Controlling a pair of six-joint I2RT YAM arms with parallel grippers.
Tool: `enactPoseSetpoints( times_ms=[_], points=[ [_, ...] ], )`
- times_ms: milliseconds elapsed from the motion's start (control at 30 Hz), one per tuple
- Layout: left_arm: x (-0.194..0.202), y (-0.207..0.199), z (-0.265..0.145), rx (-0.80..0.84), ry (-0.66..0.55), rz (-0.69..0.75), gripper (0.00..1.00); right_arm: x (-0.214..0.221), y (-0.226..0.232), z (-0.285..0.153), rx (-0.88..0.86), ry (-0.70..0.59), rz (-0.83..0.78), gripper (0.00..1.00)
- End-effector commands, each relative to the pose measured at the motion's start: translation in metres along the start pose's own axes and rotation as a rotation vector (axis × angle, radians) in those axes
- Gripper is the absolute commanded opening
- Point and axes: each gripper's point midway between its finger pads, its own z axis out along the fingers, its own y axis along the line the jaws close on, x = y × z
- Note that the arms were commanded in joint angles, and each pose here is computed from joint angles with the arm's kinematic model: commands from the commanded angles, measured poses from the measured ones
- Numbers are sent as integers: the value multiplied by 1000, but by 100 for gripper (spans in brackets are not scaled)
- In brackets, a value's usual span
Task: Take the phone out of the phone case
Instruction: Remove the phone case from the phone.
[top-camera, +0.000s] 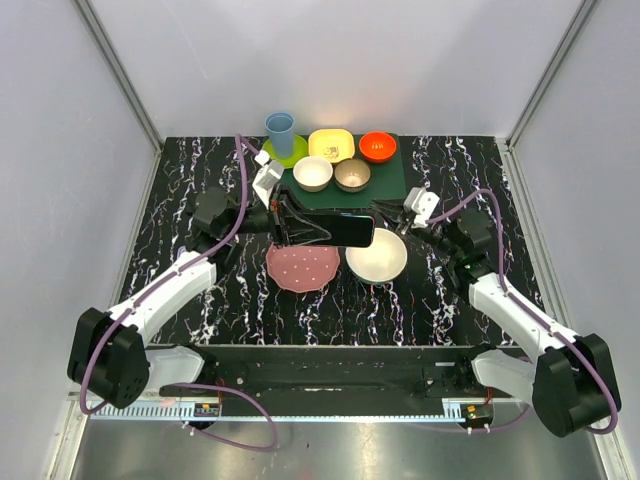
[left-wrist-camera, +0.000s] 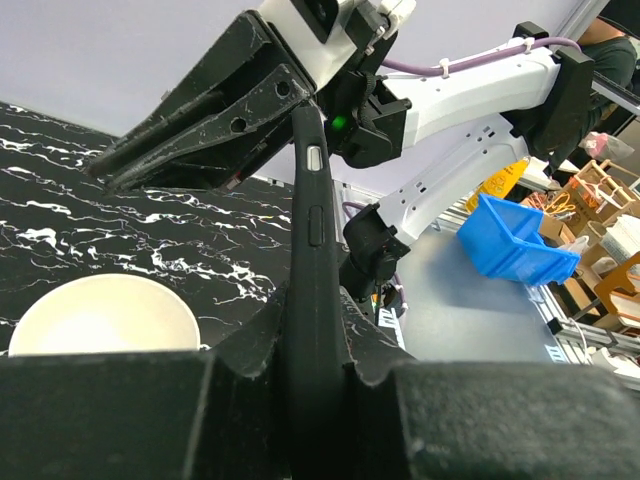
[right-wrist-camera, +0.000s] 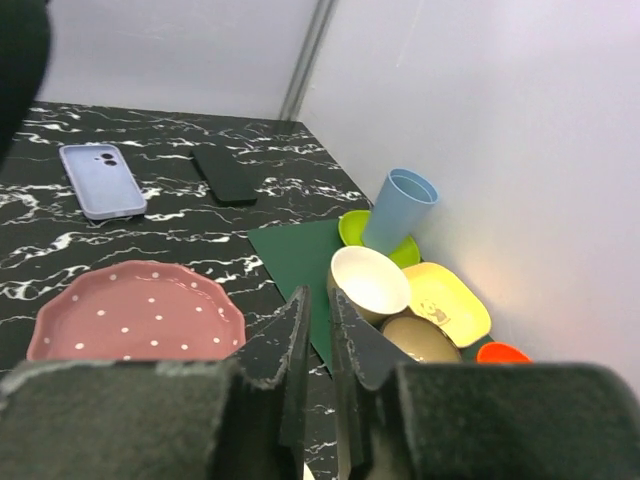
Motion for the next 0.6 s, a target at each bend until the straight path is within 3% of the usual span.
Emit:
enactPoseSetpoints(
  times_ms=[0, 400, 567],
  points=[
    [-31, -25, 1, 63, -48, 143, 0, -12, -20, 2, 88, -13, -17, 20],
    [-30, -21, -1, 34, -54, 170, 0, -34, -34, 2, 151, -25, 158, 46],
    [-28, -13, -1, 0, -47, 164, 0, -45, -38, 0, 167, -47, 235, 49]
  ],
)
